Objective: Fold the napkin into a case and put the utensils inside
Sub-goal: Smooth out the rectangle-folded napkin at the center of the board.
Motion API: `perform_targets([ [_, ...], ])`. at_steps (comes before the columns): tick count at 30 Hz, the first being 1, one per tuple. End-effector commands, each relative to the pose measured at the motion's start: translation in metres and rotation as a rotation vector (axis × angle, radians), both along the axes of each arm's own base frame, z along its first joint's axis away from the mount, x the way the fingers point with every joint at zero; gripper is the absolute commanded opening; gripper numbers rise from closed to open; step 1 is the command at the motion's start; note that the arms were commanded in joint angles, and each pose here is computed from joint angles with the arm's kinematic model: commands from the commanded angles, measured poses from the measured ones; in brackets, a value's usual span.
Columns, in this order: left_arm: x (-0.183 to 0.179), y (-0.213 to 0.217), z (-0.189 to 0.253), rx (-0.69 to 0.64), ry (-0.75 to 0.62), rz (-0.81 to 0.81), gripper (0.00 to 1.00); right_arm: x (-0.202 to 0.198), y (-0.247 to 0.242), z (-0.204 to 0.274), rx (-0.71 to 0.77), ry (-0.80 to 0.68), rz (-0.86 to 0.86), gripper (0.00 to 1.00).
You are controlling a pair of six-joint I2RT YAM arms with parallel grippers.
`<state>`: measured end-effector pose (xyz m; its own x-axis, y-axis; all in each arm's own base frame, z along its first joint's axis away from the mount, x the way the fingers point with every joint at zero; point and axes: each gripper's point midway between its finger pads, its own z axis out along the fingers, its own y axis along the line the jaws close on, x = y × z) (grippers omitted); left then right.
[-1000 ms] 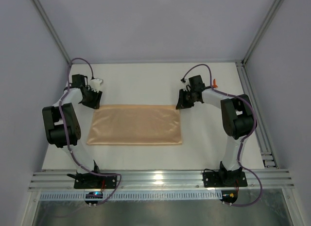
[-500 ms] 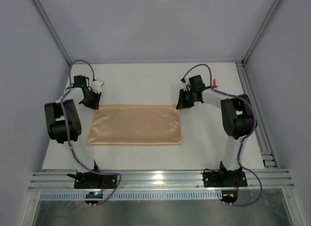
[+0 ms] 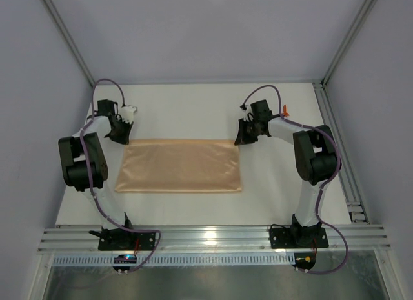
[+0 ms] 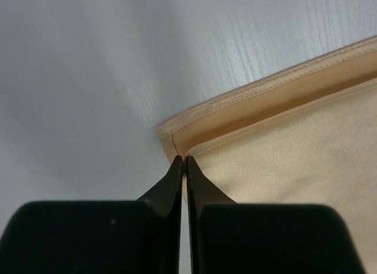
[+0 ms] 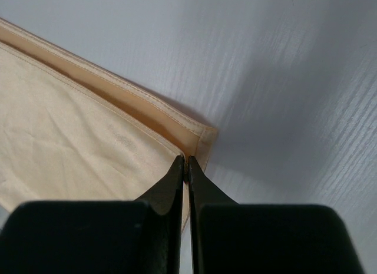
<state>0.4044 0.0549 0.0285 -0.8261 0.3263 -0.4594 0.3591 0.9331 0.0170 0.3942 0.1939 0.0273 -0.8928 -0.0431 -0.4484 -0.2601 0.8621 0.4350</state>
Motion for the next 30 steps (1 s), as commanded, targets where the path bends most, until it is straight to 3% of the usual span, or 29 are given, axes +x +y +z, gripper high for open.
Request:
perform_targets([
  [1, 0.011, 0.006, 0.030, 0.019, -0.097, 0.038, 0.00, 0.013, 0.003, 0.033, -0.002, -0.086, 0.014, 0.03],
  [9, 0.016, 0.011, 0.036, 0.033, -0.121, 0.070, 0.00, 0.020, 0.011, 0.052, -0.002, -0.127, 0.035, 0.03],
  [16, 0.022, 0.024, 0.023, 0.062, -0.111, 0.126, 0.00, 0.032, 0.013, 0.035, 0.054, -0.073, -0.004, 0.03],
  [30, 0.018, 0.013, 0.006, 0.053, -0.060, 0.067, 0.00, 0.018, -0.006, 0.017, -0.023, -0.007, -0.036, 0.03],
])
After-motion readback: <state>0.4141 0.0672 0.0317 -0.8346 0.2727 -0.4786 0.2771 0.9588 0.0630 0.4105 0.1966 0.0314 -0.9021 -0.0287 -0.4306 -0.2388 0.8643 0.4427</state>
